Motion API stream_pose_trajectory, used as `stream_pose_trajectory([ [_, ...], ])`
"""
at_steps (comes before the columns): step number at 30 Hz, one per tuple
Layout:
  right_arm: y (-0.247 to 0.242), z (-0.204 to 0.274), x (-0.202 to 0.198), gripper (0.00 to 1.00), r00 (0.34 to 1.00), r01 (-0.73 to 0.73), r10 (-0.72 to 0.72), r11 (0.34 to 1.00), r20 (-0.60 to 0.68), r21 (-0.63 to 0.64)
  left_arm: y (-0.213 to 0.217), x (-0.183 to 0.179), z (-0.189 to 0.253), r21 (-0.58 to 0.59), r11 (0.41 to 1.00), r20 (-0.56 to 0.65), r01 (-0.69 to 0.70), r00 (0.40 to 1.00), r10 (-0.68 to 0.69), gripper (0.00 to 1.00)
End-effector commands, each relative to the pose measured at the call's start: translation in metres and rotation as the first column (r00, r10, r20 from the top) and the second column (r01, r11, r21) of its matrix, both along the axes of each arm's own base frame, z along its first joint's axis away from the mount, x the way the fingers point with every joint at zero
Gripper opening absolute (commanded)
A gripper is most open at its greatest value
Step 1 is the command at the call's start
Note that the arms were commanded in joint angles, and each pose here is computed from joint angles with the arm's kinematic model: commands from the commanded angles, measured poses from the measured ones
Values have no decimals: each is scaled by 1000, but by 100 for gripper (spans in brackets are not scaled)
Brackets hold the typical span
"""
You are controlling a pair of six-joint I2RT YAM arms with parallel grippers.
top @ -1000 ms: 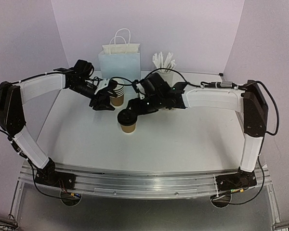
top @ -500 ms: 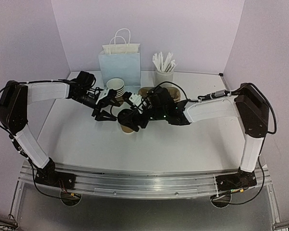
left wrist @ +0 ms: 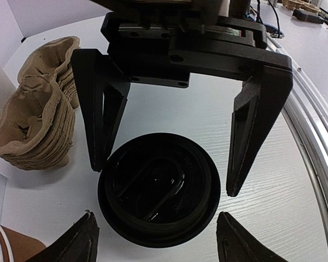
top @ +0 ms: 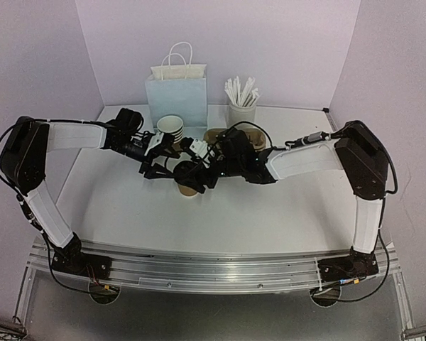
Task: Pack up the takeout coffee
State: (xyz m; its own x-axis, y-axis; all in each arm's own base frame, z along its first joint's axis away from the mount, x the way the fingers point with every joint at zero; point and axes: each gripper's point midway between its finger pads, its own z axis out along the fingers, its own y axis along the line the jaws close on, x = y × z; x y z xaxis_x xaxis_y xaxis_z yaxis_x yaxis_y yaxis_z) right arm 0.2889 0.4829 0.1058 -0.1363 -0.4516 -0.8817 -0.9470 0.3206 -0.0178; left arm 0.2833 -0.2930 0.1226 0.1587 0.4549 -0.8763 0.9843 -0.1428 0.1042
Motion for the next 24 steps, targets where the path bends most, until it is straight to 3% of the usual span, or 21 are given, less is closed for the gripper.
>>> stream_pose_trajectory([
  [1, 14, 15, 2, 88, 999, -44, 43, 998, 33, 49, -4, 4, -2, -18, 1000, 4, 1, 1000, -1, 70],
  [10, 8, -2, 4, 81, 1000, -10, 10, 1000, 8, 19, 2, -11, -18, 4, 999, -10, 39, 999, -39, 50],
  [15, 5, -16, 5, 79, 1000, 5, -5, 1000, -6, -6, 6, -16, -29, 27, 998, 14, 64, 998, -65, 48],
  [24, -1, -46, -5, 71, 998, -2, -3, 998, -64, -68, 9, -25, -44, 60, 994, 29, 89, 995, -91, 33],
])
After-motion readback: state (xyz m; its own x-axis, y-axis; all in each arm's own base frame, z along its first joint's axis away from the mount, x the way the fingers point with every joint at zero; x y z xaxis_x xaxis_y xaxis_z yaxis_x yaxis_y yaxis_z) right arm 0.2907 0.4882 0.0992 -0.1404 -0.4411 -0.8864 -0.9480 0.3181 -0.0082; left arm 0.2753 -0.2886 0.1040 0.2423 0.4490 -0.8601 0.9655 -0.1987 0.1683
